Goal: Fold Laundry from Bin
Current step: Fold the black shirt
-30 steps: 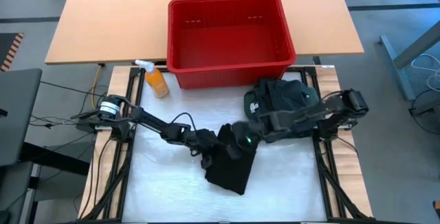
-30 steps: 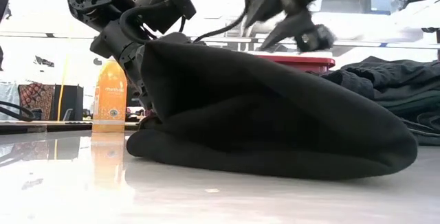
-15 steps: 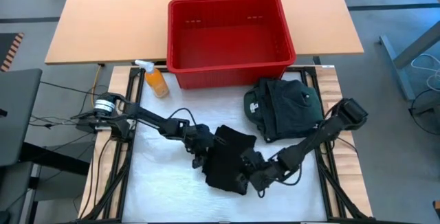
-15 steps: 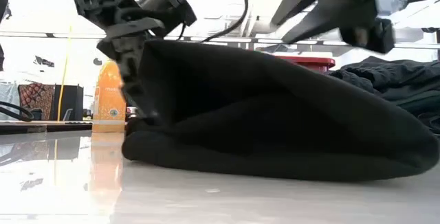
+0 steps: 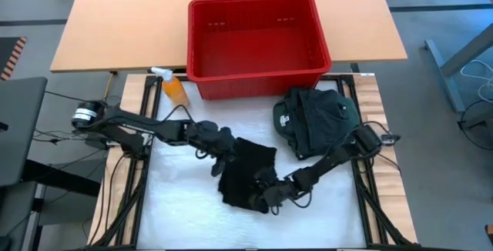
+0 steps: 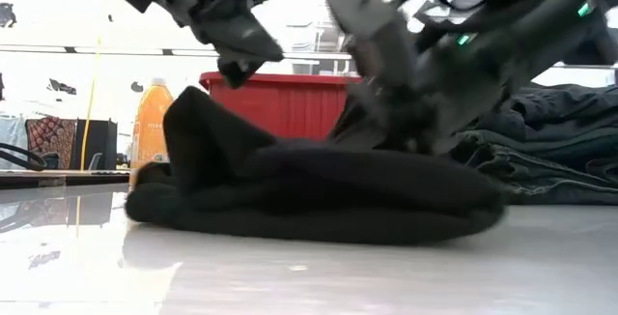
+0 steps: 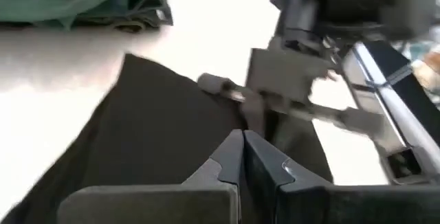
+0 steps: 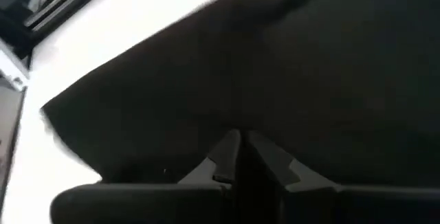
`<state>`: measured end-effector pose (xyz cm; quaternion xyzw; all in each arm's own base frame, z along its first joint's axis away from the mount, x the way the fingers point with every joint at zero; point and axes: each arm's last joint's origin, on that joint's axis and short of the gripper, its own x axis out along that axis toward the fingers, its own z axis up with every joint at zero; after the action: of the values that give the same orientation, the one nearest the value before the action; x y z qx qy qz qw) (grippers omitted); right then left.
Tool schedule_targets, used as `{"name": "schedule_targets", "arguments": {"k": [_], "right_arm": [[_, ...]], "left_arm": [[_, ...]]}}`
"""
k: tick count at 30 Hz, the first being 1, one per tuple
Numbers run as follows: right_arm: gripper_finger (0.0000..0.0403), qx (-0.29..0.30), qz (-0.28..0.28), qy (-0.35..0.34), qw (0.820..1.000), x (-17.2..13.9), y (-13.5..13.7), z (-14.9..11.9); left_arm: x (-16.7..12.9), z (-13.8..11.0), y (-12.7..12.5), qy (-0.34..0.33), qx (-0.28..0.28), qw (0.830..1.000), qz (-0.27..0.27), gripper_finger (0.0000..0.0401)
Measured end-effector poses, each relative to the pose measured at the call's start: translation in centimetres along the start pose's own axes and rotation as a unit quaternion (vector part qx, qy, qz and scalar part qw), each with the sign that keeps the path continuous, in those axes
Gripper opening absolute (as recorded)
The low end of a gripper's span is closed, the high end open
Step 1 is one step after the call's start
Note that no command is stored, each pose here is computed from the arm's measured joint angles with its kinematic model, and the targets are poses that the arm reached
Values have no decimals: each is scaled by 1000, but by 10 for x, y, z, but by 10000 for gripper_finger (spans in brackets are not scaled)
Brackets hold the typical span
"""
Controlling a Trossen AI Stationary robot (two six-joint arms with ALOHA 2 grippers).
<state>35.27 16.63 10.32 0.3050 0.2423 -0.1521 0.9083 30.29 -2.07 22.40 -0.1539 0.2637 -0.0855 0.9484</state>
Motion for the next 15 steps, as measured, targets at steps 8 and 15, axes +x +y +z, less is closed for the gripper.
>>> {"name": "schedule_targets", "arguments": {"k": [8, 15], "right_arm": [[16, 13, 0, 8, 1000, 6, 2, -4], [27, -9, 4, 27, 1000, -16, 11, 11]], "left_arm": [[39, -40, 44, 104, -48, 988, 102, 0], [21, -27, 68, 60, -63, 969, 231, 0]]}}
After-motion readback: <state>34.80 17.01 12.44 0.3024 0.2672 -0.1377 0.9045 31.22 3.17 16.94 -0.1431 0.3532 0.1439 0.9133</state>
